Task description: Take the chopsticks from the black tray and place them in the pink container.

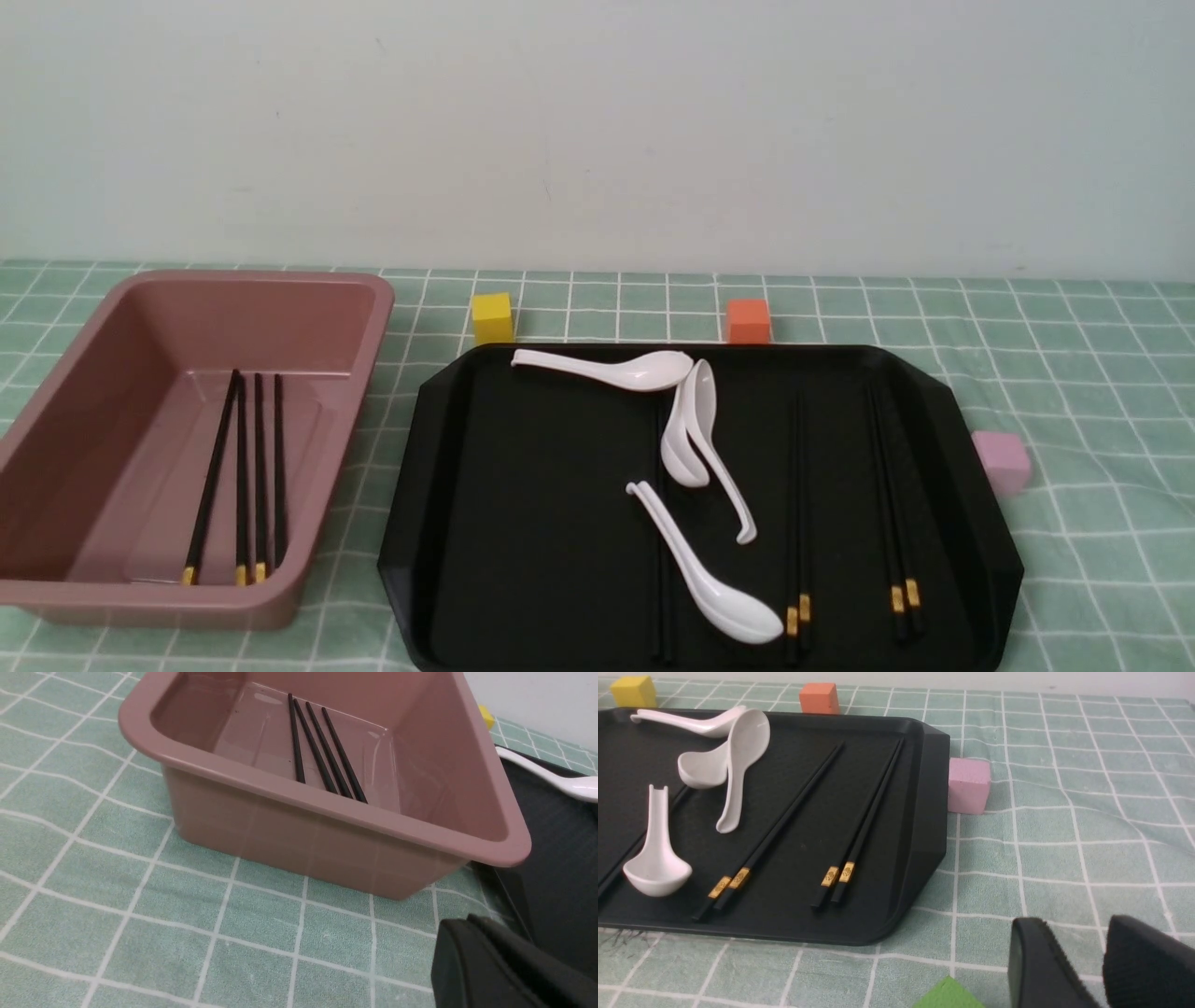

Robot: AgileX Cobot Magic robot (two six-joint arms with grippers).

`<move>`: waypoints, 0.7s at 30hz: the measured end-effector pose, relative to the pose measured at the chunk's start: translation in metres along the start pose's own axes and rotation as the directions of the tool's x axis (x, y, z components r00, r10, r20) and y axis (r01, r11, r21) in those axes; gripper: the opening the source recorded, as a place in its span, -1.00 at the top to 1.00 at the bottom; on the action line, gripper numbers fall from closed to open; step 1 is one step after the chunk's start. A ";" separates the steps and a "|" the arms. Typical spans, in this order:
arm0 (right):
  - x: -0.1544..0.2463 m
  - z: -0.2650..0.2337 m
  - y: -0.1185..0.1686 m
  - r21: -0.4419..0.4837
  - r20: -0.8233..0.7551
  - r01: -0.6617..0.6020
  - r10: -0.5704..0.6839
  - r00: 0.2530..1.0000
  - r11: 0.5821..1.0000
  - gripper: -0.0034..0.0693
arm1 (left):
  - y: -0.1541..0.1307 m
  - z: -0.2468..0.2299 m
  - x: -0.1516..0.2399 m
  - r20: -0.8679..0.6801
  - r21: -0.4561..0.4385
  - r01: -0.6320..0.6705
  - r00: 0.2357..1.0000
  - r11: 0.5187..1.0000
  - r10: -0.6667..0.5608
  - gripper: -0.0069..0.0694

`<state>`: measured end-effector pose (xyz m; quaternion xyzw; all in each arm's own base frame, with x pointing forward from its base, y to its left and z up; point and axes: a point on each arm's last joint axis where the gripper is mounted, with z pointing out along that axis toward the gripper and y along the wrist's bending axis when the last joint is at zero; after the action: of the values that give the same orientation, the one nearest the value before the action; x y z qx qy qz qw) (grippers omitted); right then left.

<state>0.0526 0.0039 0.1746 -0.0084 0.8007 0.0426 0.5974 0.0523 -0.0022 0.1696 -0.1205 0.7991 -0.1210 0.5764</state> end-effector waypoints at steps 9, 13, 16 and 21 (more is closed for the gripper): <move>0.000 0.000 0.000 0.000 0.000 0.000 0.000 1.000 1.000 0.25 | -0.001 0.000 0.000 -0.008 0.021 -0.007 1.000 1.000 0.007 0.84; 0.000 0.000 0.000 0.000 0.000 0.000 0.000 1.000 1.000 0.25 | -0.001 0.000 0.000 -0.008 0.021 -0.007 1.000 1.000 0.007 0.84; 0.000 0.000 0.000 0.000 0.000 0.000 0.000 1.000 1.000 0.25 | -0.001 0.000 0.000 -0.008 0.021 -0.007 1.000 1.000 0.007 0.83; 0.000 0.000 0.000 0.000 0.000 0.000 0.000 1.000 1.000 0.25 | -0.001 0.000 0.000 -0.008 0.021 -0.007 1.000 1.000 0.007 0.82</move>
<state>0.0526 0.0039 0.1746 -0.0084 0.8007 0.0426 0.5974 0.0523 -0.0035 0.1696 -0.1110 0.8005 -0.1279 0.5749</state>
